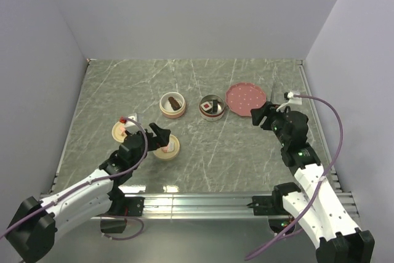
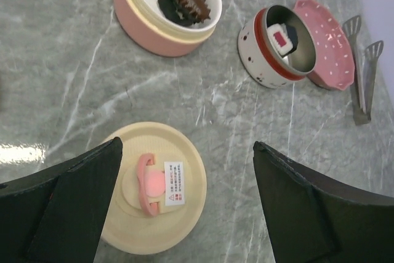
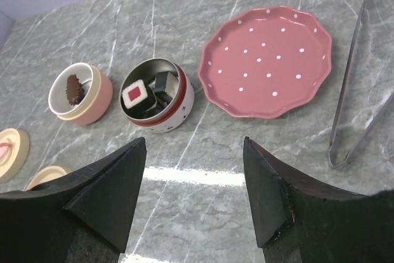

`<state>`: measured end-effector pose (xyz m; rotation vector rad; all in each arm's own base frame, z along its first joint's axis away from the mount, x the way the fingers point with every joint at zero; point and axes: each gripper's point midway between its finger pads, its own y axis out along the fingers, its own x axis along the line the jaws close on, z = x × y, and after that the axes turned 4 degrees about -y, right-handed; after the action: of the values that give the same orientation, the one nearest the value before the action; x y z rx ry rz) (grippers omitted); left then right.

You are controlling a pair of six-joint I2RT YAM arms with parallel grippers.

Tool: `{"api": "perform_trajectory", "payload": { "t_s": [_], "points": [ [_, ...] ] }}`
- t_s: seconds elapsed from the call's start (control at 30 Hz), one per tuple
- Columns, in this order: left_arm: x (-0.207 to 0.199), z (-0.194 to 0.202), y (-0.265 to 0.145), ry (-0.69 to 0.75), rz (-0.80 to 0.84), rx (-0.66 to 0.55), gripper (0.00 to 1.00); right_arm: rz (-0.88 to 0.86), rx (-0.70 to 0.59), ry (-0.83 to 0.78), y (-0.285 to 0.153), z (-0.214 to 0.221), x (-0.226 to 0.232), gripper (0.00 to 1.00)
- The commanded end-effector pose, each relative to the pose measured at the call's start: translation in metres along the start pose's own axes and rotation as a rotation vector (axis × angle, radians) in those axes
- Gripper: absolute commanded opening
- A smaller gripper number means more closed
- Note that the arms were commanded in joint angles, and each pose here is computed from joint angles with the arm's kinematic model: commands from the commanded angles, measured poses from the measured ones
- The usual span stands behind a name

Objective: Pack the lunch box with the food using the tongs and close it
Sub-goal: Pick up the lid of the lunch box with the left arm

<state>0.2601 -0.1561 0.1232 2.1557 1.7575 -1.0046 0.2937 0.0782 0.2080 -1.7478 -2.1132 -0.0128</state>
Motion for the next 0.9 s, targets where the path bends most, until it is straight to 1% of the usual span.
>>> {"api": "perform_trajectory", "payload": {
  "t_s": [0.0,0.27,0.37,0.53,0.63,0.87],
  "points": [
    [-0.003,0.001,0.004,-0.05,-0.009,-0.022,0.93,-0.005,-0.041,-0.006,-0.001,-0.006,0.001,0.71],
    [0.009,0.036,0.003,-0.053,-0.054,0.069,0.92,-0.015,-0.047,-0.005,-0.002,-0.007,0.003,0.71],
    [0.014,0.044,0.004,-0.033,-0.087,0.091,0.92,-0.016,-0.044,-0.007,-0.002,-0.006,0.003,0.71],
    [0.018,0.047,0.007,-0.025,-0.111,0.096,0.89,-0.018,-0.061,-0.007,-0.005,-0.009,0.004,0.71],
    [0.019,0.047,0.009,-0.015,-0.129,0.099,0.84,-0.015,-0.063,-0.007,-0.006,-0.009,0.003,0.71],
    [0.024,0.055,0.015,0.017,-0.162,0.127,0.65,-0.021,-0.065,-0.008,-0.008,-0.009,0.005,0.71]
  ]
}}
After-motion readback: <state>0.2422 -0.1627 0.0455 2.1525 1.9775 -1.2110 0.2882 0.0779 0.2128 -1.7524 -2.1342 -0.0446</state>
